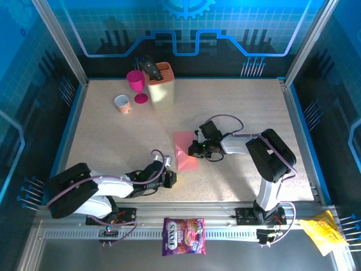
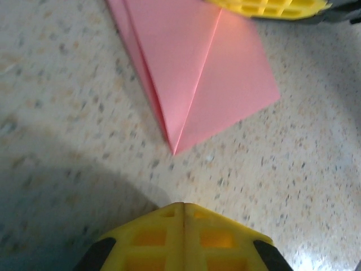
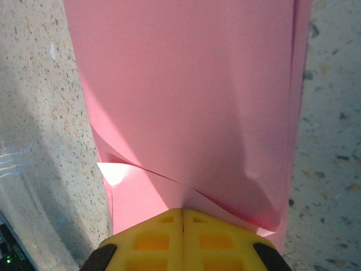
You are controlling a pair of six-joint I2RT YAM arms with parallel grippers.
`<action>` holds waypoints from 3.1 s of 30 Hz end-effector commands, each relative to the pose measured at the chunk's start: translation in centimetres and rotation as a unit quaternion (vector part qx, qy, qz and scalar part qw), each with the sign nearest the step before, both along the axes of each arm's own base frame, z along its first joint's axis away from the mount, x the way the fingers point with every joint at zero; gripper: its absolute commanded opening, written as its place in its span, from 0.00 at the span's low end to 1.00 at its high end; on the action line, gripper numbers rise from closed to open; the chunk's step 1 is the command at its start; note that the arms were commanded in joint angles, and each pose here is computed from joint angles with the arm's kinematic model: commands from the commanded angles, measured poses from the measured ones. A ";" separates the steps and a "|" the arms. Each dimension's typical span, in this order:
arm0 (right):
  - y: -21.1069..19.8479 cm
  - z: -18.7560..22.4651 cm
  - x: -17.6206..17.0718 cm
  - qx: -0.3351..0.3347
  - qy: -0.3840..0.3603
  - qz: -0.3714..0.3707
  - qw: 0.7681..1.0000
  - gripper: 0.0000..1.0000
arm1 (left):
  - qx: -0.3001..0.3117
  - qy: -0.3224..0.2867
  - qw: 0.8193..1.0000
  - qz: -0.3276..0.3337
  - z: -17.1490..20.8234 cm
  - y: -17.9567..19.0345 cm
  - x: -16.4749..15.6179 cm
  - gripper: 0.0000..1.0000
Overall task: Fold a paper plane with a square sheet of paper (pick it up from the middle)
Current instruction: Fold the triangle a second time at the center of the table, then turn over the paper at the center of the table.
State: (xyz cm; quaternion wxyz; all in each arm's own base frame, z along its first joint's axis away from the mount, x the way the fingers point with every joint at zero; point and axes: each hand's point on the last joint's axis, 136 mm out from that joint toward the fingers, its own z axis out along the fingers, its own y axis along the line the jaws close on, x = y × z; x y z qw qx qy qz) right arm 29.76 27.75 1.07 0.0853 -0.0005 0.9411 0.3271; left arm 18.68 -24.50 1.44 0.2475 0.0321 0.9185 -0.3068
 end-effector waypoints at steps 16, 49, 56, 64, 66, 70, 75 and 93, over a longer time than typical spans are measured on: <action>-3.5 -5.8 -2.8 -0.078 0.067 -0.026 0.994 0.00 | 0.013 -0.004 0.999 -0.038 4.7 -1.9 8.2 0.00; -1.8 4.2 -2.2 -0.010 -0.018 0.029 0.999 0.27 | 0.042 0.029 0.999 -0.016 -1.1 -0.9 11.3 0.00; -4.3 2.7 -4.4 -0.034 -0.006 -0.006 0.999 0.39 | 0.041 0.028 0.999 -0.015 -1.5 -0.4 10.9 0.00; -3.2 0.7 -5.6 -0.039 0.013 -0.001 0.999 0.37 | 0.037 0.027 0.999 -0.011 -1.6 0.0 10.9 0.00; -2.5 0.5 -5.6 -0.040 0.015 0.007 0.999 0.37 | 0.038 0.027 0.999 -0.010 -1.7 0.1 10.8 0.00; -1.1 0.3 -5.5 -0.041 0.017 0.018 0.999 0.35 | 0.035 0.027 0.999 -0.008 -1.7 0.4 10.8 0.00; 0.4 1.1 -4.9 -0.038 0.008 0.026 0.999 0.33 | 0.031 0.027 0.999 -0.006 -1.7 0.5 10.7 0.00; 1.4 1.0 -3.9 -0.031 0.001 0.012 0.999 0.33 | 0.023 0.032 0.999 -0.006 -2.3 0.5 10.5 0.00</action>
